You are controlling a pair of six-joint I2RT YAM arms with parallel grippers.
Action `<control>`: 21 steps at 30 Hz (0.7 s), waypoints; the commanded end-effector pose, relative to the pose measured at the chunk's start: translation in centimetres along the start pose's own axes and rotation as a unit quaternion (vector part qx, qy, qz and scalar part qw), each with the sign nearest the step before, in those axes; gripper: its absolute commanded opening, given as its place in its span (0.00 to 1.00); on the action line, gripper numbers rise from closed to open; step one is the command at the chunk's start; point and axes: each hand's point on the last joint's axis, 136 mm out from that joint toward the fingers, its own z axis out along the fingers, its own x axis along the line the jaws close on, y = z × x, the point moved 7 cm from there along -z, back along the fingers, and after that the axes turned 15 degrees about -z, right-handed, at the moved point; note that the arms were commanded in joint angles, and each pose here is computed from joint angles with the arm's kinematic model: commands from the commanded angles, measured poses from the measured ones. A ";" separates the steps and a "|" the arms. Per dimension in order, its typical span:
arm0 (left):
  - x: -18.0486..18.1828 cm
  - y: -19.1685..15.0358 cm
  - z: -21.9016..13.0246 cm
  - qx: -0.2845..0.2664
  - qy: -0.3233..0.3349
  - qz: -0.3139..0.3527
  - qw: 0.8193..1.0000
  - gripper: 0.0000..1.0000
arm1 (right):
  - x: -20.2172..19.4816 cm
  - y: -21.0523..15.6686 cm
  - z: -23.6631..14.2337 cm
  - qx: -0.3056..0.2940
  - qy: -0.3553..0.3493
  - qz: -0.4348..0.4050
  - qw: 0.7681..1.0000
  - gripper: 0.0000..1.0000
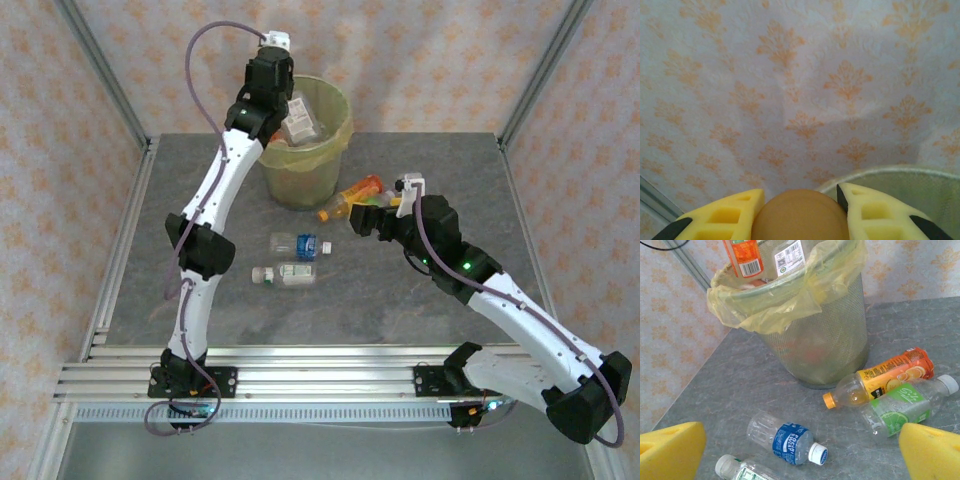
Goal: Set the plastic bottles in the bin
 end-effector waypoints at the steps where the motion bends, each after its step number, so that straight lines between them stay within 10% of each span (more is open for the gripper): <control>1: 0.0 -1.7 0.9 0.029 -0.001 0.032 0.999 0.10 | -0.1 0.1 -0.5 -0.006 -0.005 0.005 1.000 0.99; 21: -1.4 -8.1 2.5 0.138 -0.047 0.053 0.988 0.39 | -0.4 -0.1 -0.4 -0.004 -0.016 0.005 1.000 0.99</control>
